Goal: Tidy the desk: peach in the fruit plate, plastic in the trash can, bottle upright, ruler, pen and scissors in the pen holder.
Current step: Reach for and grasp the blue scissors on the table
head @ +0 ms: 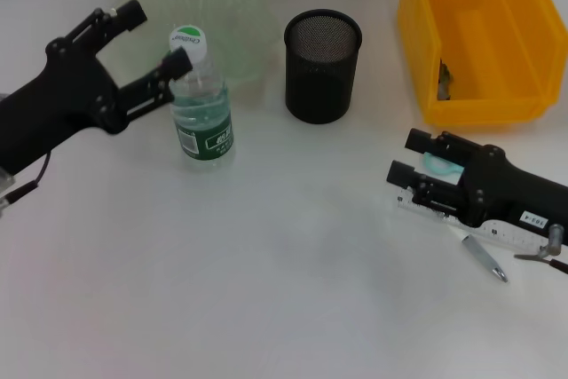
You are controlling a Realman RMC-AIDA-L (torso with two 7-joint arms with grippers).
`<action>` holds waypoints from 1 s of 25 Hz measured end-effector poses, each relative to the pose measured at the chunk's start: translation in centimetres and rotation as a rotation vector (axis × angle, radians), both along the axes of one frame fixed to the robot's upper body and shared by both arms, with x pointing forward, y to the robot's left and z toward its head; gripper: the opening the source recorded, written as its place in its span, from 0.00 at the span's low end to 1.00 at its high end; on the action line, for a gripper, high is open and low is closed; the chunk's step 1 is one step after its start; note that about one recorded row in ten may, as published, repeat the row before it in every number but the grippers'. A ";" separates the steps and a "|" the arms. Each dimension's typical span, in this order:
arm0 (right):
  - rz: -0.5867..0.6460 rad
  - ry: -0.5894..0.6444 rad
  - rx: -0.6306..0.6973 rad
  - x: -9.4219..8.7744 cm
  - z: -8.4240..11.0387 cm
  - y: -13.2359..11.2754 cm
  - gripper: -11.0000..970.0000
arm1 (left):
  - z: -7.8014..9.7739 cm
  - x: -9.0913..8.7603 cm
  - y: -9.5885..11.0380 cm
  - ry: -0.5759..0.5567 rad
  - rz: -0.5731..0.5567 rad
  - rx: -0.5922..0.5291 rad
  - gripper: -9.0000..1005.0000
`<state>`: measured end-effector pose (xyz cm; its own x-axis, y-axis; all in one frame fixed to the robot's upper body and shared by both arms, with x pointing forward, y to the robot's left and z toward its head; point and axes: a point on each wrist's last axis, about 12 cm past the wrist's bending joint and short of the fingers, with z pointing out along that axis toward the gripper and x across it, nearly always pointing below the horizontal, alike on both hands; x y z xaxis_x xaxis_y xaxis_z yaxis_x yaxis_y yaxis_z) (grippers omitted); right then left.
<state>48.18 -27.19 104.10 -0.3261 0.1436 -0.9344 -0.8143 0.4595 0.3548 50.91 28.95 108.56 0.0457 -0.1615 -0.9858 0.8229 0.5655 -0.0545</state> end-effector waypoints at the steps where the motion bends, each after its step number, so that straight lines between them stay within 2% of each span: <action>1: -0.008 0.002 0.005 0.0 0.1 -0.2 0.74 | 0.2 -0.1 0.4 0.006 -0.019 0.006 0.86; 5: -0.022 0.016 0.016 0.6 1.1 -1.4 0.74 | 0.6 -1.1 1.5 0.077 -0.190 0.076 0.86; 8: 0.004 0.056 -0.032 1.8 3.0 -3.1 0.74 | 0.2 -1.6 1.7 0.145 -0.254 0.122 0.86; 11: 0.048 0.123 -0.138 3.1 6.3 -4.9 0.74 | -0.2 -1.8 1.5 0.182 -0.277 0.144 0.86; 14: 0.073 0.164 -0.269 4.0 10.5 -5.4 0.74 | -0.4 -2.1 1.4 0.194 -0.290 0.156 0.86; 18: 0.101 0.236 -0.483 5.0 15.0 -4.0 0.74 | -0.7 -2.2 1.1 0.211 -0.318 0.176 0.86; 20: 0.091 0.279 -0.617 5.6 16.5 -3.1 0.74 | -0.8 -2.3 1.0 0.225 -0.333 0.188 0.86; 23: 0.077 0.298 -0.809 6.1 17.9 -1.7 0.72 | -1.1 -2.3 0.7 0.245 -0.349 0.203 0.86; 25: 0.094 0.293 -0.894 6.4 18.2 -0.7 0.71 | -1.2 -2.3 0.6 0.249 -0.348 0.208 0.86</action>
